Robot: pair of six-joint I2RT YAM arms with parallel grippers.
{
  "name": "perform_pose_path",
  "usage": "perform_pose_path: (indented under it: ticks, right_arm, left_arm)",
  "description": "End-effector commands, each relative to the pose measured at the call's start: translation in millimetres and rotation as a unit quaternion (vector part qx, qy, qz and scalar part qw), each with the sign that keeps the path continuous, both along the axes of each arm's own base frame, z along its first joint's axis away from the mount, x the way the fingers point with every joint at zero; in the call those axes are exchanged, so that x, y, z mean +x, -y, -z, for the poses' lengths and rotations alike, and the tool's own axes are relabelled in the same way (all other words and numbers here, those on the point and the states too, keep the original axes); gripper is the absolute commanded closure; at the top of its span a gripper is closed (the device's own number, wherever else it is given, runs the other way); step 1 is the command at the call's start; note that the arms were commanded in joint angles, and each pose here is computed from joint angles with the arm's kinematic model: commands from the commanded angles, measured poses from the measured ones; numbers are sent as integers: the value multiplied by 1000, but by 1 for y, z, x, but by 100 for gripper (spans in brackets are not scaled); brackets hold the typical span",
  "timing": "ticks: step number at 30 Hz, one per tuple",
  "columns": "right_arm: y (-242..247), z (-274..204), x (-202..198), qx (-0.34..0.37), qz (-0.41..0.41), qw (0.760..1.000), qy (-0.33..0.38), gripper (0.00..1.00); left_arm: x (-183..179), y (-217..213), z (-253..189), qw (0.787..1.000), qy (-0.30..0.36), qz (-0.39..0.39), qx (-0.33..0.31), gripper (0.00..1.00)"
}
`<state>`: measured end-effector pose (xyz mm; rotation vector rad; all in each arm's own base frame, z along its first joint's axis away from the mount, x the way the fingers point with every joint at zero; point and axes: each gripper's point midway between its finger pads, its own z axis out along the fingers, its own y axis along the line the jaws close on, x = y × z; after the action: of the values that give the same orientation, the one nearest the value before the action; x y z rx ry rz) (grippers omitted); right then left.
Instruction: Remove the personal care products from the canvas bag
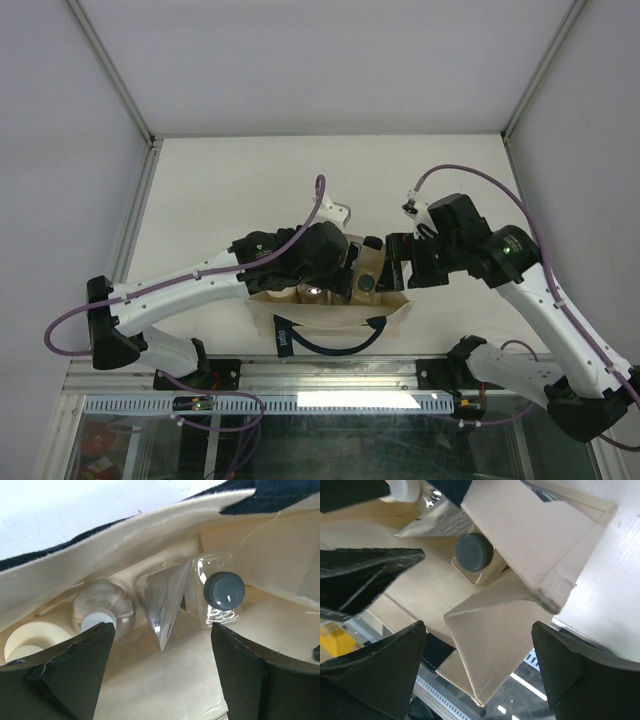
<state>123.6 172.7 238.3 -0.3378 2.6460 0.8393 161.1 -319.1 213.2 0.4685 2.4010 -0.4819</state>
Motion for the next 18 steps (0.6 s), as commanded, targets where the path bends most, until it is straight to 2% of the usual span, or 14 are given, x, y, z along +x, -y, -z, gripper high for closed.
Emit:
perform_pose_path:
  ticks: [1,3,7,12,18]
  right_arm:
    - [17,-2,14,-72,67,994,45,13]
    - [22,3,18,-90,74,992,50,18]
    - [18,0,20,-84,60,993,59,33]
    - [21,-1,20,-85,61,992,68,41]
    - [33,5,13,-101,69,990,68,53]
  left_arm:
    - [10,7,-22,999,35,-6,-8,20]
    - [11,7,-22,999,35,-6,-8,22]
    - [10,13,-7,1000,28,5,14,28]
    - [7,20,0,999,31,21,38,34]
    - [8,21,8,998,28,23,57,48]
